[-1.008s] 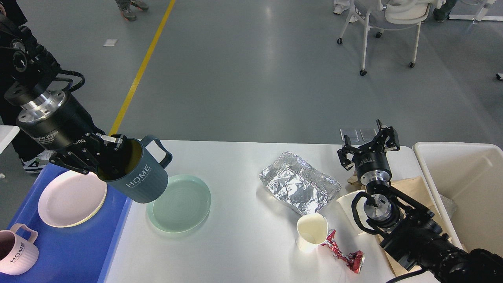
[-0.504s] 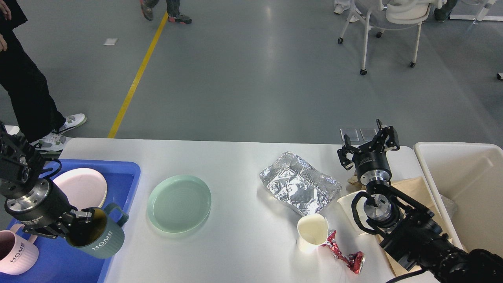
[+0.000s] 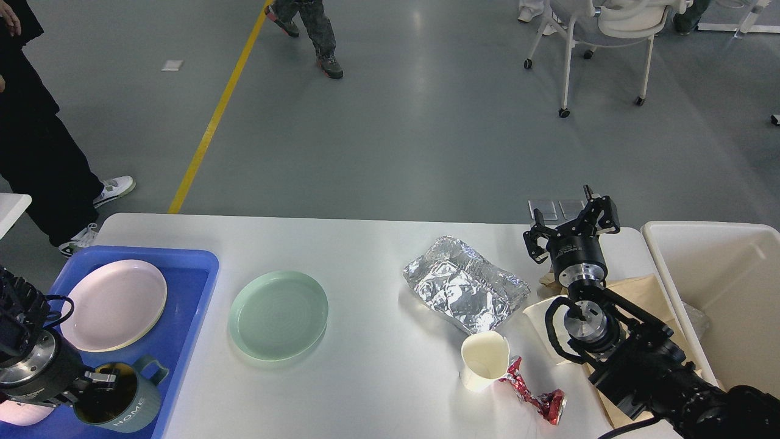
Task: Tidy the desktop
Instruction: 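Set the mug down on the tray and open the left gripper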
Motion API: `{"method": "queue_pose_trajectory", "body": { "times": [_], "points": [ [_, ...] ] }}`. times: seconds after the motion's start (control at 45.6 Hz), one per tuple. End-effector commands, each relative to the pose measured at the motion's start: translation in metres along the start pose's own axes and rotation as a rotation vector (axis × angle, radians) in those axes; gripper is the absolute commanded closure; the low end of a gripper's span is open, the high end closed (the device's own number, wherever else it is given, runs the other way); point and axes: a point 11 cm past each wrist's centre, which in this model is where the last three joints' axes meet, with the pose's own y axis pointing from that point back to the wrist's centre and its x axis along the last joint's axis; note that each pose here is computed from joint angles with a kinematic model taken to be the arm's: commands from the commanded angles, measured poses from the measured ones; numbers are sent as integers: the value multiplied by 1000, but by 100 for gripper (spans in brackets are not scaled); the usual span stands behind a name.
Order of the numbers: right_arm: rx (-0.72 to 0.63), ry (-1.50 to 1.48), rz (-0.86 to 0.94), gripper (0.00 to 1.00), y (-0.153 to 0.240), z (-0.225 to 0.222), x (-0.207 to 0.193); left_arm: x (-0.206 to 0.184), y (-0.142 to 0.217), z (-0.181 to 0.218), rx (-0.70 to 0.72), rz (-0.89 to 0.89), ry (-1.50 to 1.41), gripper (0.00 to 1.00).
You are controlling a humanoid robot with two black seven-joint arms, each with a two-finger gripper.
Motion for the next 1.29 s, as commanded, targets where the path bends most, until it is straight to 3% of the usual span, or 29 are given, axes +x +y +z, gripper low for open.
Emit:
{"method": "queue_pose_trajectory", "body": {
  "times": [0.0,0.548,0.986,1.096,1.271],
  "points": [
    [0,0,0,0,0,0,0,7,-8,-12,19,29,5,100],
    [0,0,0,0,0,0,0,1,-31,-20,22,36,9,100],
    [1,-1,1,0,0,0,0,6,-30,-30,77,57,0,94],
    [0,0,0,0,0,0,0,9,-30,-30,77,71,-3,82],
    [0,0,0,0,0,0,0,11,-30,-32,79,79,-2,37]
  ]
}}
